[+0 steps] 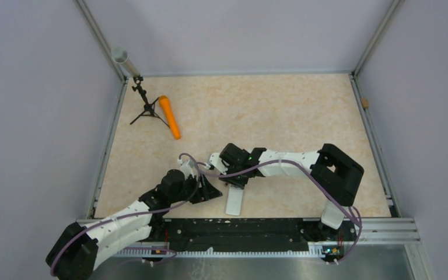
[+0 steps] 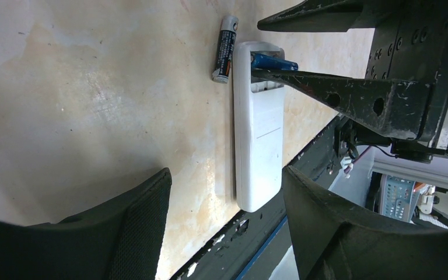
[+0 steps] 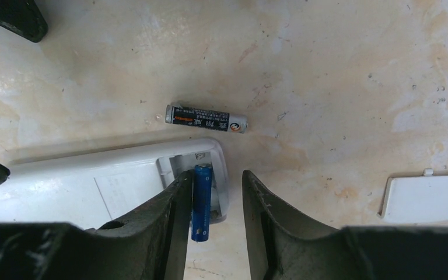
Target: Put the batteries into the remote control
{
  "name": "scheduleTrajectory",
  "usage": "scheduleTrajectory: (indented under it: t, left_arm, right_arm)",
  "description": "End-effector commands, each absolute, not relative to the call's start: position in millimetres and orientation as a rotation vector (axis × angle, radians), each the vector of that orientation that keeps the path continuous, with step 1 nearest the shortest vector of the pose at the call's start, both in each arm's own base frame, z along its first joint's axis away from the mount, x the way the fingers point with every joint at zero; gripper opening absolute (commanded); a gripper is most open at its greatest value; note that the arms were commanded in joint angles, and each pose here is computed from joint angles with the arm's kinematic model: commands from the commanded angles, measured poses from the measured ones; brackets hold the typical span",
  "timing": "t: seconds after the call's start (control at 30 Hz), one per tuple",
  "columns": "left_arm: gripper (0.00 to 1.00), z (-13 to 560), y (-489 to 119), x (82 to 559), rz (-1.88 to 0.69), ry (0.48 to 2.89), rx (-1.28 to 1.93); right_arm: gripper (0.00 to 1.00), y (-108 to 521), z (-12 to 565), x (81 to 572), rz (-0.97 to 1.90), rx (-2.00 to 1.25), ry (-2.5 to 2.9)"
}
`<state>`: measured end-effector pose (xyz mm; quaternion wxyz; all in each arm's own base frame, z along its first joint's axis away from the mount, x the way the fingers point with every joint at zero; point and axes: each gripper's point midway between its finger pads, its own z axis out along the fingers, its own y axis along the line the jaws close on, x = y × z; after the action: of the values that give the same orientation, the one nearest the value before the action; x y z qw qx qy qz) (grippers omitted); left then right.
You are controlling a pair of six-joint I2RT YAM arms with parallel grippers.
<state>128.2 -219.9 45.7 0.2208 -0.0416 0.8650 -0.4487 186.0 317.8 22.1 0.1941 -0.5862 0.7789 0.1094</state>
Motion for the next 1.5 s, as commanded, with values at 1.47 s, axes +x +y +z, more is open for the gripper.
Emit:
scheduleTrajectory:
  t: [1.47]
  left_arm:
    - [0.7,59.4,-228.8,136.9,-1.271,2.351,-0.08]
  right_arm:
    - [0.42,325.9,91.4,196.2,0.373,-1.48,2.094]
